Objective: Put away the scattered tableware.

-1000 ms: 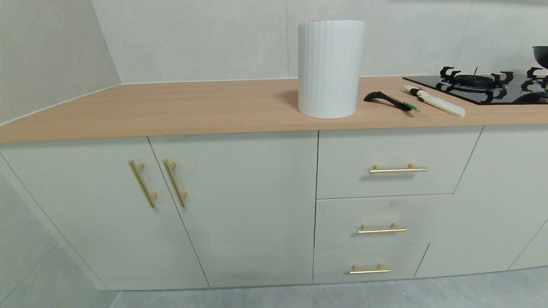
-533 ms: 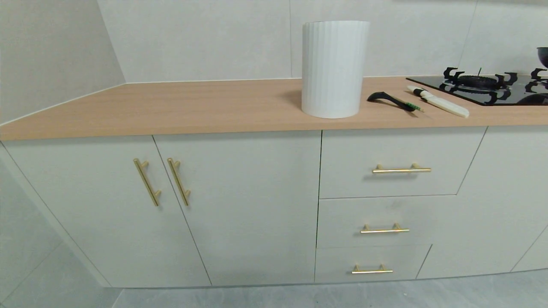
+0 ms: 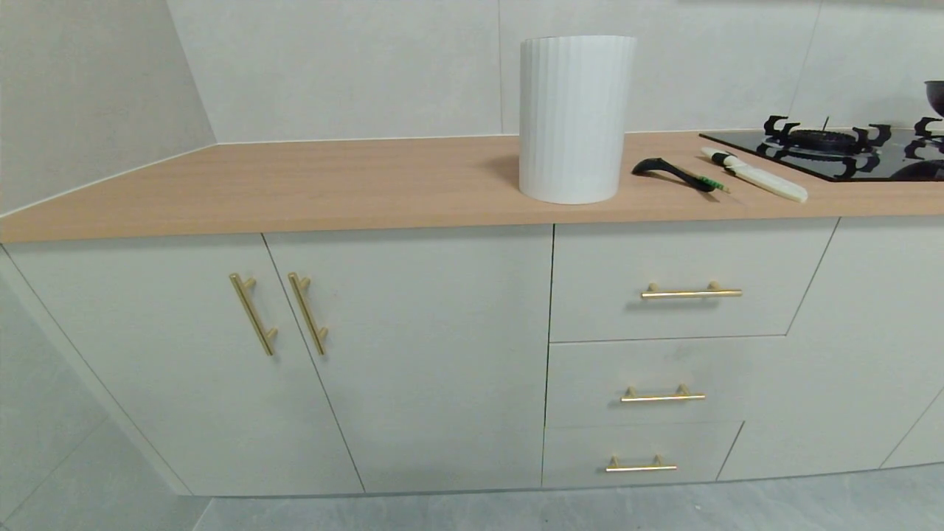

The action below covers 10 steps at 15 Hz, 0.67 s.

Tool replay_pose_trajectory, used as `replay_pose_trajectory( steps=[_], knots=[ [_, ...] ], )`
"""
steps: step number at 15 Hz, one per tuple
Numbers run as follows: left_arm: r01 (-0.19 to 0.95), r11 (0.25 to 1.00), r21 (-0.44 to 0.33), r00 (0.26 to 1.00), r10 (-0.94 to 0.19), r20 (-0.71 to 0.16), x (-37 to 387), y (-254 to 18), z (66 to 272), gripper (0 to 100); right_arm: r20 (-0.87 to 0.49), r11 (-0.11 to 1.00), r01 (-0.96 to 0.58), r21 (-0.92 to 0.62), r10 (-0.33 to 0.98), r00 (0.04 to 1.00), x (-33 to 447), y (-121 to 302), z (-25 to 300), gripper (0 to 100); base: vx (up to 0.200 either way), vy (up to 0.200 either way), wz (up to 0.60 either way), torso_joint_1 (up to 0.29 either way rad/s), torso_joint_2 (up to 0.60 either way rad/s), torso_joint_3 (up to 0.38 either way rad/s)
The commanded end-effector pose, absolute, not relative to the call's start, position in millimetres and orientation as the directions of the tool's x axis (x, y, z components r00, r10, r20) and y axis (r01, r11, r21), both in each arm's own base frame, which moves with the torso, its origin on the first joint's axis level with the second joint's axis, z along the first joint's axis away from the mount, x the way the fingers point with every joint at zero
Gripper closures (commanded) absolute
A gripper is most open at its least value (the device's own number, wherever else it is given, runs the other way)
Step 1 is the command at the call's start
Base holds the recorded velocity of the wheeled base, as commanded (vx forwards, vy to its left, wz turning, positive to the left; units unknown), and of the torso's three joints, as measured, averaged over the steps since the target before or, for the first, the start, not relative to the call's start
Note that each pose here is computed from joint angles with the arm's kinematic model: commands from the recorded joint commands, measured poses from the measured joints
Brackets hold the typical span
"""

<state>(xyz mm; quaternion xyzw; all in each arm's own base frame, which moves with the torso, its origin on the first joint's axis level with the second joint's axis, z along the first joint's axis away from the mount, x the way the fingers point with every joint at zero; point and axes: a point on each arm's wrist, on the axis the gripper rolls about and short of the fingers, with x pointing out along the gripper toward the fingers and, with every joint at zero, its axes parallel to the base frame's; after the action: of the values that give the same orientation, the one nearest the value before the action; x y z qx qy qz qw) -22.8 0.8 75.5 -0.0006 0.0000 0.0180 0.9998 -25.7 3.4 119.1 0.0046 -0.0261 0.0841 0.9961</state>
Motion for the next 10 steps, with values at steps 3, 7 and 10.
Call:
replay_pose_trajectory(
  steps=[3, 7, 10],
  knots=[
    [-0.037, 0.999, -0.003, 0.999, 0.037, -0.002, -22.7, 0.8, 75.5, 0, -0.235, 0.954, -0.291, 0.066, 0.298, 0.925, 16.6, 6.4, 138.0, 0, 0.0, 0.0, 0.0, 0.0, 0.0, 0.0],
    [-0.037, 0.999, -0.002, 0.999, 0.037, 0.0, -22.8, 0.8, 75.5, 0, -0.46, 0.929, -0.365, 0.054, 0.348, 0.817, 66.4, 15.3, 147.2, 0, 0.0, 0.0, 0.0, 0.0, 0.0, 0.0],
    [-0.037, 0.999, -0.001, 0.999, 0.037, -0.002, -22.7, 0.8, 75.5, 0, -0.545, 0.932, -0.353, 0.079, 0.337, 0.768, 114.4, 22.9, 158.0, 0, 0.0, 0.0, 0.0, 0.0, 0.0, 0.0]
  ],
)
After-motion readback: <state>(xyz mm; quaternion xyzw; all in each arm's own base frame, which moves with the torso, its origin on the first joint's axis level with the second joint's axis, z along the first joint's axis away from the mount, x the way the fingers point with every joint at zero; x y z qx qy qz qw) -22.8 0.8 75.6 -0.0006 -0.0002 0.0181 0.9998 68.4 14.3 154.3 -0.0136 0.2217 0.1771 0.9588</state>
